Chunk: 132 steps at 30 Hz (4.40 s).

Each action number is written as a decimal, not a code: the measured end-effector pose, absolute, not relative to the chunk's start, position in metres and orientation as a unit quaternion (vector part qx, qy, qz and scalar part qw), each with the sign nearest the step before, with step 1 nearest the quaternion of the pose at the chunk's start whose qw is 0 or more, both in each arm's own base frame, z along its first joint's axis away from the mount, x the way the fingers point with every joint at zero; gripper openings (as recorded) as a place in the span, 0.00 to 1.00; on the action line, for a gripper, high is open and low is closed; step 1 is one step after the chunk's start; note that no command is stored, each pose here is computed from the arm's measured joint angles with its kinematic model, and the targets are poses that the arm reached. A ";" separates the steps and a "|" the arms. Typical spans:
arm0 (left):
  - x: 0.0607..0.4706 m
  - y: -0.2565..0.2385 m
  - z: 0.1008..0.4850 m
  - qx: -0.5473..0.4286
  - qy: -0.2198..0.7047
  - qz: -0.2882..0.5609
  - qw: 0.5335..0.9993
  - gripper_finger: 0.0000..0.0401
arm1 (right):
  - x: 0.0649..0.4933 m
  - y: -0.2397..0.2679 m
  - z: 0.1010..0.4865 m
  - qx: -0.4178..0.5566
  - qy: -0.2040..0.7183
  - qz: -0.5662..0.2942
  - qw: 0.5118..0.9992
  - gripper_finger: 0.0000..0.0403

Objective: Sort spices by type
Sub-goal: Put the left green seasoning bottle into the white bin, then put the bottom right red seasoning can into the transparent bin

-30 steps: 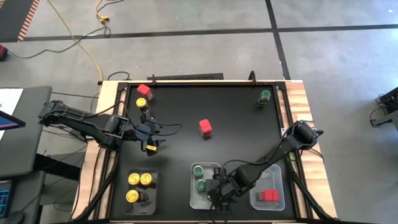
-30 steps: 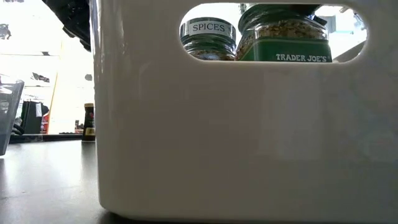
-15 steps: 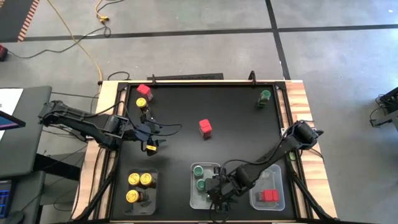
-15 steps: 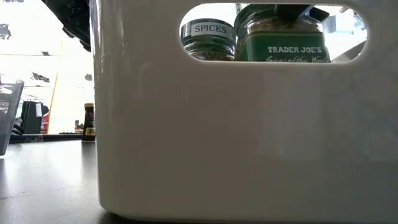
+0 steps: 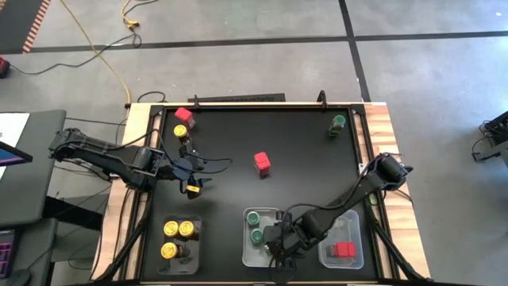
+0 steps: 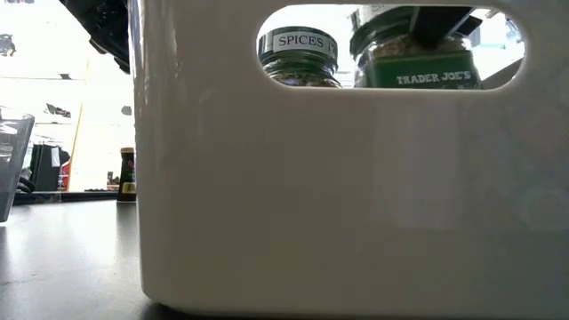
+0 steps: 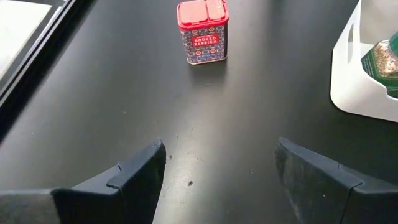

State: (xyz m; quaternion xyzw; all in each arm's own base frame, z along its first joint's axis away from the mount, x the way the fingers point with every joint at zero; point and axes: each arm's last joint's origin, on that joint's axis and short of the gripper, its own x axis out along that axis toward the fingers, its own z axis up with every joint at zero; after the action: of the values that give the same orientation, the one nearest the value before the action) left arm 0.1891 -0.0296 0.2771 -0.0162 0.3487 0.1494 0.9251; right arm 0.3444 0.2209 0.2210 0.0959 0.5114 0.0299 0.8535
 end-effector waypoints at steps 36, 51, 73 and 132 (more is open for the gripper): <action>0.189 -0.030 0.277 -0.001 0.351 0.144 0.925 0.71 | 0.348 0.214 0.221 0.065 0.497 0.010 0.865 0.58; 0.189 -0.030 0.277 -0.001 0.351 0.144 0.925 0.71 | 0.348 0.214 0.221 0.074 0.500 0.011 0.863 0.60; 0.189 -0.029 0.277 -0.002 0.351 0.144 0.925 0.71 | 0.339 0.209 0.245 0.077 0.485 0.022 0.871 0.88; 0.189 -0.029 0.277 -0.001 0.351 0.144 0.925 0.71 | 0.367 0.013 0.297 0.233 0.369 -0.282 0.854 0.89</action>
State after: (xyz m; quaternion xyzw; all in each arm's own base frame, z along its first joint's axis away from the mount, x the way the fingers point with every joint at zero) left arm 0.1891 -0.0295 0.2769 -0.0014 0.3513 0.1443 0.9251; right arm 0.3670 0.0130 0.2966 0.2328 0.3687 -0.2823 0.8545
